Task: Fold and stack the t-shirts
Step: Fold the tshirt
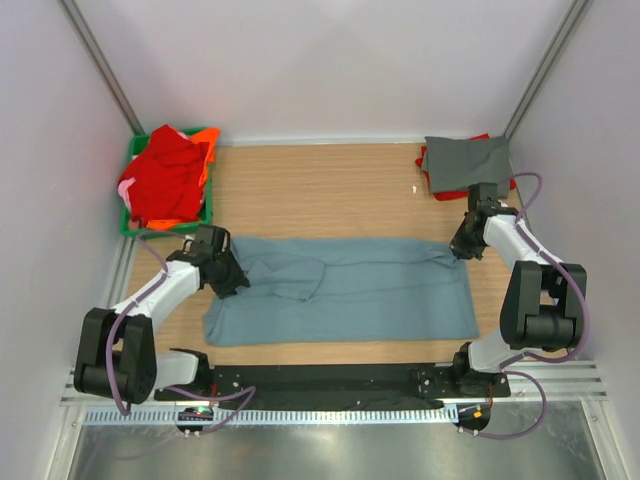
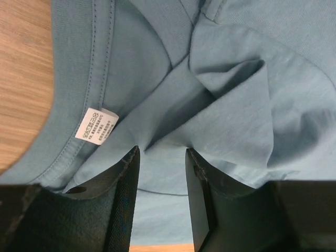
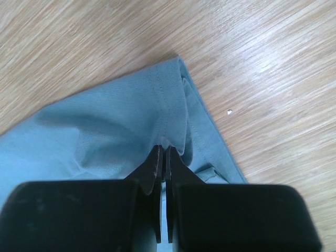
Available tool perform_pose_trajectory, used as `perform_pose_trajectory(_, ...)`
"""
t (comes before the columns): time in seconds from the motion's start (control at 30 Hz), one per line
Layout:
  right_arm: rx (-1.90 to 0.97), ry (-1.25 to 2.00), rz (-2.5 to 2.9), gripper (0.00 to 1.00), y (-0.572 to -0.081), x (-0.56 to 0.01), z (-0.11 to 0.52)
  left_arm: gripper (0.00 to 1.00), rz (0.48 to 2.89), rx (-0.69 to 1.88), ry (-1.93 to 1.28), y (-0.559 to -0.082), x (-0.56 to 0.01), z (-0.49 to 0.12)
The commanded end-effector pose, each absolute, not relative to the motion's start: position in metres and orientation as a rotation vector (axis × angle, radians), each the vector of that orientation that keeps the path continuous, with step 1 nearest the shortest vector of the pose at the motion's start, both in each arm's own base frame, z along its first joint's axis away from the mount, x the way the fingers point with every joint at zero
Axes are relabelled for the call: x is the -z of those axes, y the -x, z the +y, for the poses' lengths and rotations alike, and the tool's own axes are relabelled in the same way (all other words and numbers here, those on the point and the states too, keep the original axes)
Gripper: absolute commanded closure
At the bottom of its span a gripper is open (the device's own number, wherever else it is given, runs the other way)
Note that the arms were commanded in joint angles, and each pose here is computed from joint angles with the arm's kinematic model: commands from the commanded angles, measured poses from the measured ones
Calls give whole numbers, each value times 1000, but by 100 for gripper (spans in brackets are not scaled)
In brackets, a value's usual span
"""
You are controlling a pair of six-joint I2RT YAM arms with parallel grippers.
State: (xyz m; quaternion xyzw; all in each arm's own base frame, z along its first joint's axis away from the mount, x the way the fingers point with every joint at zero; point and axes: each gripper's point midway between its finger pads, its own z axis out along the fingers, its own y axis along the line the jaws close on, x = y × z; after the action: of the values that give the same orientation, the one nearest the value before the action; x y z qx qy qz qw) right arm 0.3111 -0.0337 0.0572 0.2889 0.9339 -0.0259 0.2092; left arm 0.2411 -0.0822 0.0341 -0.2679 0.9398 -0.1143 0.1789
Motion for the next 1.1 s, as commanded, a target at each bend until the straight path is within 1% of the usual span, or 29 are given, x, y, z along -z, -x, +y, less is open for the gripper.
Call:
perform_pose_trajectory(0.0, 46, -783, 2546, 99, -320, -68, -34, 59, 2598, 302, 723, -253, -32, -78)
perform_pose_trajectory(0.17, 45, -780, 2547, 99, -321, -67, -34, 59, 2605, 324, 714, -253, -23, -83)
perform_pose_trajectory(0.23, 46, -780, 2546, 99, -322, -67, -34, 65, 2601, 330, 710, -255, -22, -86)
perform_pose_trajectory(0.37, 48, -779, 2549, 99, -321, -66, -34, 70, 2597, 332, 705, -257, -22, -88)
perform_pose_trajectory(0.4, 49, -779, 2549, 99, -321, -66, -35, 74, 2594, 330, 703, -258, -23, -88)
perform_pose_trajectory(0.5, 51, -779, 2547, 99, -321, -66, -35, 80, 2588, 340, 702, -259, -27, -89)
perform_pose_trajectory(0.63, 48, -779, 2549, 99, -320, -66, -34, 85, 2579, 353, 691, -261, -36, -91)
perform_pose_trajectory(0.73, 48, -779, 2549, 99, -320, -66, -34, 91, 2578, 344, 687, -259, -42, -90)
perform_pose_trajectory(0.77, 48, -779, 2549, 99, -320, -66, -34, 94, 2587, 334, 688, -257, -42, -89)
perform_pose_trajectory(1.07, 41, -777, 2556, 99, -319, -65, -33, 97, 2582, 329, 667, -256, -58, -87)
